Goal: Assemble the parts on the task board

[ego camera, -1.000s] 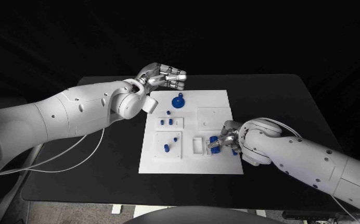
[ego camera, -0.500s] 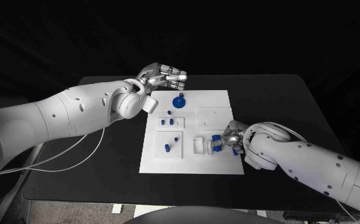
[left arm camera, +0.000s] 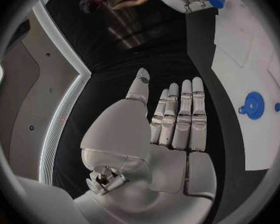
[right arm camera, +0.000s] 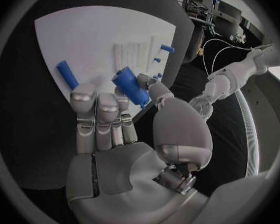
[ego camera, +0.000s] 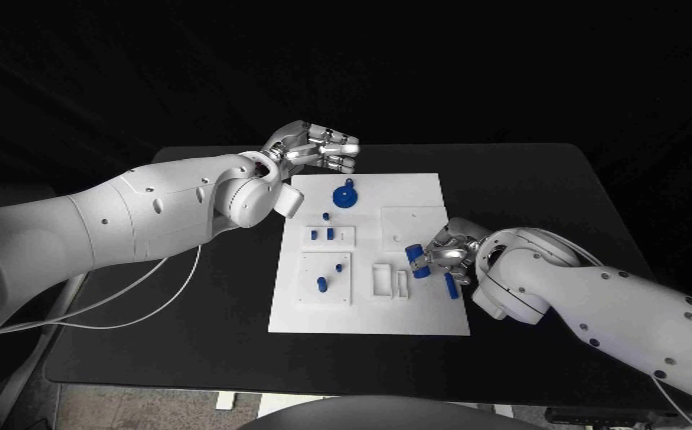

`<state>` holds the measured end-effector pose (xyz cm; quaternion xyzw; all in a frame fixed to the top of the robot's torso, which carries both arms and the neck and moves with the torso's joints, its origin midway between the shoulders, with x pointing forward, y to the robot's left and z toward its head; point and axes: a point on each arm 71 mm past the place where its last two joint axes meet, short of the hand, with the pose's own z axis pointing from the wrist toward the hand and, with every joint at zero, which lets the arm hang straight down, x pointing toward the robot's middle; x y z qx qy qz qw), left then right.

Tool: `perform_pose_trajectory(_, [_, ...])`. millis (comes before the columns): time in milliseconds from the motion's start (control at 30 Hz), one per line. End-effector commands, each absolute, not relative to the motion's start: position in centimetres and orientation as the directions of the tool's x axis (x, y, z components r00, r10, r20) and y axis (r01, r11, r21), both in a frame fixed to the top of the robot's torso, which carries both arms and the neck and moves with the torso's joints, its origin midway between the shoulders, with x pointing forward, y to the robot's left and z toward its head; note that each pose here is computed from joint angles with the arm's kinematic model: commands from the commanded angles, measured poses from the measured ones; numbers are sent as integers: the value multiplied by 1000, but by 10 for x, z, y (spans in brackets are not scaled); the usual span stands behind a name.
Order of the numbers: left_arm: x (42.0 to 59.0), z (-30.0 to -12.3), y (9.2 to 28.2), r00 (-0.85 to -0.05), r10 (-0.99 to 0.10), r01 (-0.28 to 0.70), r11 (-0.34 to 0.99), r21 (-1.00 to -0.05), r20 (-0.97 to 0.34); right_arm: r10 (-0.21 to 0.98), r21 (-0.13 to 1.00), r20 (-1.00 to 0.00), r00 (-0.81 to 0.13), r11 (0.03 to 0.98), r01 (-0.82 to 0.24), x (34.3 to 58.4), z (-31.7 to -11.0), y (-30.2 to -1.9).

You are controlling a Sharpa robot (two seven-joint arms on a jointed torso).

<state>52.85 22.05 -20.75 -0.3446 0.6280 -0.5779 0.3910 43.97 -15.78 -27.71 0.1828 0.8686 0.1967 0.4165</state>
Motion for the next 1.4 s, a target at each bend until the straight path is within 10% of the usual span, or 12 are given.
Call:
perform_pose_trajectory(33, [528,-207,218,-472,-877,22,89,-996,-89,513,517,-612,-602,836,187,437,-277,-154])
perform_pose_trajectory(1400, [528,-207,216,-484,-871,15,89,-996,-85,319,403,-587,-745,912,73,434,-309,-108])
